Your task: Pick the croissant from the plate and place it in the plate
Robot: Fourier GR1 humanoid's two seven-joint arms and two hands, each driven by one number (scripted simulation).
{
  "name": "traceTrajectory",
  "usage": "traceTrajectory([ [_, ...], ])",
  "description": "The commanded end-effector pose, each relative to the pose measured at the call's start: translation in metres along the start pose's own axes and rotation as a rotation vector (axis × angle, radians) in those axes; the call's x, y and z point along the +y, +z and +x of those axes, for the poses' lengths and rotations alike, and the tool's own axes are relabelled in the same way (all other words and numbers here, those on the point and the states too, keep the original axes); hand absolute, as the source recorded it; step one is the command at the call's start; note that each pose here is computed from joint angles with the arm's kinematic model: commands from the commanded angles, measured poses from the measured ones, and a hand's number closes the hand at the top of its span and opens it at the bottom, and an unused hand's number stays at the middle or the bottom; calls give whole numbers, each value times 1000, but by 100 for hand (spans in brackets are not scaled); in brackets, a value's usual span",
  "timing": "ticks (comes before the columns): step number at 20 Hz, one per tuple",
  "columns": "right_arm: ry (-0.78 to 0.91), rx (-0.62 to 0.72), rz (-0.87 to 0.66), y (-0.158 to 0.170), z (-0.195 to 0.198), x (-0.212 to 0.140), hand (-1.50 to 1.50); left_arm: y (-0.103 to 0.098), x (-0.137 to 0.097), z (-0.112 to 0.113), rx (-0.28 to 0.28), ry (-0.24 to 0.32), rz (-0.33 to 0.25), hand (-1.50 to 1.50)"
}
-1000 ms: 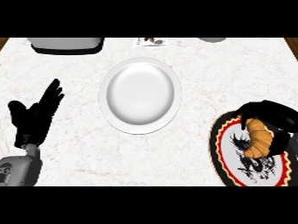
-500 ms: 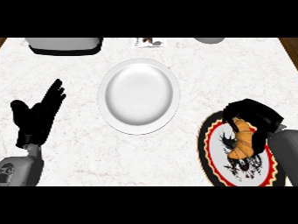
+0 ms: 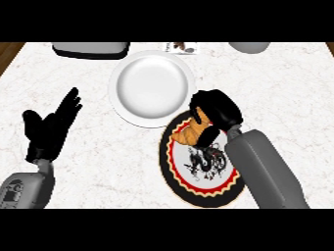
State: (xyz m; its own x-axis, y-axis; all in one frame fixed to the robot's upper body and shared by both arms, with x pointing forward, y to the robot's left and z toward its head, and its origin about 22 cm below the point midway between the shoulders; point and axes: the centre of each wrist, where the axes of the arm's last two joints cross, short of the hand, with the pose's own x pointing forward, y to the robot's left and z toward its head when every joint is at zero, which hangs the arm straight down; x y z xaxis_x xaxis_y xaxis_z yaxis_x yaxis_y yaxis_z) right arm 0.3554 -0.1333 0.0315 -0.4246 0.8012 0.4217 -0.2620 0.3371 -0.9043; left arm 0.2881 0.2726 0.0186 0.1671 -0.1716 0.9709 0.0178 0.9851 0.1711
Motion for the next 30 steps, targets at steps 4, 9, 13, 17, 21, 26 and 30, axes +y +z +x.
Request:
traceTrajectory([
  [4,73,156,-463,-30,80,-46,150,-4,-10,2,3,-6,-28,0],
  [9,55,366,-642,-37,106,-51,150,-6,-11,8,-14,-15,-48,0],
  [13,8,497,-740,-43,135,-51,150,-12,-19,10,-12,-10,-47,0],
  [17,-35,609,-807,-53,153,-46,150,-13,-24,15,-38,-10,-71,0],
  [21,-12,668,-826,-57,166,-39,150,-18,-7,11,-20,-12,-25,0],
  [26,23,723,-791,-64,152,-28,150,-9,-12,5,-26,-3,3,0],
  [30,48,773,-640,-62,128,-6,150,-17,7,19,-38,1,22,0],
])
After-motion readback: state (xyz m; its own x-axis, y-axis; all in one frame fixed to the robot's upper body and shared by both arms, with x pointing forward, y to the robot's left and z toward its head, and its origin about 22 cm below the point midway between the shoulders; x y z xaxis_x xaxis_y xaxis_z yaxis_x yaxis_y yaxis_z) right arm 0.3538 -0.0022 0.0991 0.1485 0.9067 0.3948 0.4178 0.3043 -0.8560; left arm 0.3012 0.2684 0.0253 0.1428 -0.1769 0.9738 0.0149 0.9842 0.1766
